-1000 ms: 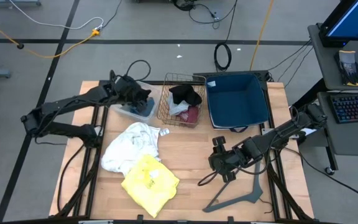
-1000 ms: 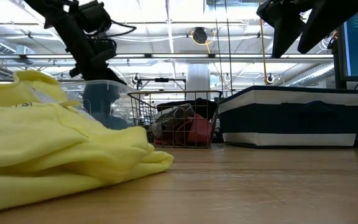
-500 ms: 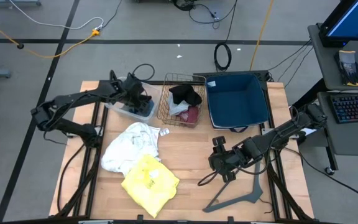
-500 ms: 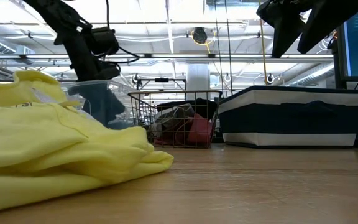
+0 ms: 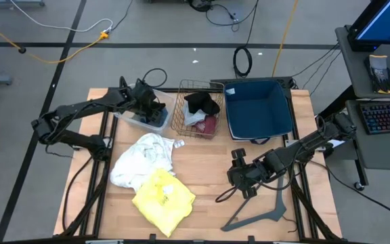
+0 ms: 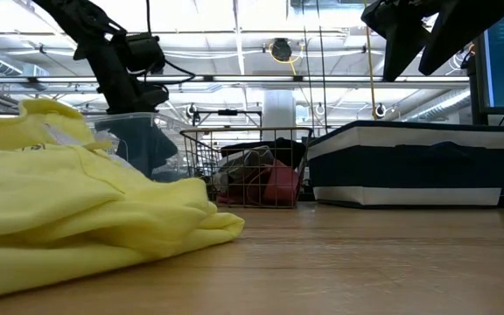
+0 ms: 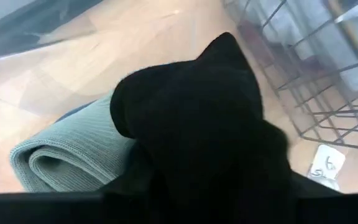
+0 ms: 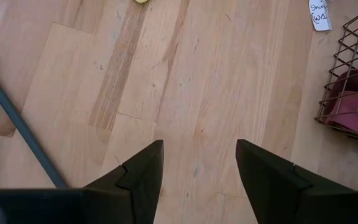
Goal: Pick & Place Cloths
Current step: Put the black sock into the transparent bin, then put the yellow shirt into the blue bin
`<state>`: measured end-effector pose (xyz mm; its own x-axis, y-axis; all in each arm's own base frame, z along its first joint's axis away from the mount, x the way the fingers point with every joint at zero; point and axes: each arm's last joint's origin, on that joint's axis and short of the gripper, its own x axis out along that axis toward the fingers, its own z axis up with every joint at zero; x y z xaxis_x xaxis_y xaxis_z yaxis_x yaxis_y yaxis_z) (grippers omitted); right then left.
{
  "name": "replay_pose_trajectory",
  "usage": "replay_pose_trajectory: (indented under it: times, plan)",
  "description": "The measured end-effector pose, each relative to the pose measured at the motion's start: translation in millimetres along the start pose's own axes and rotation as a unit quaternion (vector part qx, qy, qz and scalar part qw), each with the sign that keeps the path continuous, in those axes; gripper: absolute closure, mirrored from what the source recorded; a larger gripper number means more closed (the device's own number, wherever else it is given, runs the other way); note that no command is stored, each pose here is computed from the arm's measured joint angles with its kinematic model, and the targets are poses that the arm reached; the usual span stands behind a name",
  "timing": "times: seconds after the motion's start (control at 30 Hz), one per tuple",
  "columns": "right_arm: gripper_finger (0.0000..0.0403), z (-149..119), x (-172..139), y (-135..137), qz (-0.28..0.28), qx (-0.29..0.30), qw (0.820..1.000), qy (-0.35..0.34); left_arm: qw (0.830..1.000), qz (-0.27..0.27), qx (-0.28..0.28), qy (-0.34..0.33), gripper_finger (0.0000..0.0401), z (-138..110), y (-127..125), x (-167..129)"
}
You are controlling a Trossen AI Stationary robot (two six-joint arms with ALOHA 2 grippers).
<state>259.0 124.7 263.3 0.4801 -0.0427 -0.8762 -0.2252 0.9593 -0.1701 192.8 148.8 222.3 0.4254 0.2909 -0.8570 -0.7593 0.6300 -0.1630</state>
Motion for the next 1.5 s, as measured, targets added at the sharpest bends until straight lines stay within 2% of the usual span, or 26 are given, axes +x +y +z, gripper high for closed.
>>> replay_pose_trajectory:
  times: [0.2,0.37,0.6,0.83,1.0,1.2,1.5]
  plan:
    - [0.0206,1.7,0.0,0.2,0.001,0.002,1.0,-0.009,0.999,-0.036,0.002,-0.041,0.0161,-0.4,-2.0,-24.5]
    - [0.0206,2.5,0.0,0.4,0.002,0.003,1.0,-0.012,0.995,-0.048,0.006,-0.086,0.0128,-3.0,-2.1,-48.9]
    - [0.0206,2.4,0.0,0.4,0.002,0.003,1.0,-0.012,0.986,-0.072,0.012,-0.151,0.0117,-11.1,-4.4,-83.2]
    - [0.0206,2.4,0.0,0.4,0.002,0.003,1.0,-0.012,0.972,-0.128,0.06,-0.189,0.0116,-27.4,-22.4,-109.9]
    - [0.0206,2.4,0.0,0.3,0.002,0.003,1.0,-0.012,0.96,-0.182,0.108,-0.184,0.0116,-41.2,-42.6,-119.3]
    - [0.0206,2.4,0.0,0.4,0.002,0.003,1.0,-0.012,0.947,-0.241,0.155,-0.148,0.0116,-59.5,-71.3,-122.0]
    - [0.0206,2.4,0.0,0.4,0.002,0.003,1.0,-0.012,0.935,-0.256,0.225,-0.095,0.0116,-96.4,-117.5,-116.8]
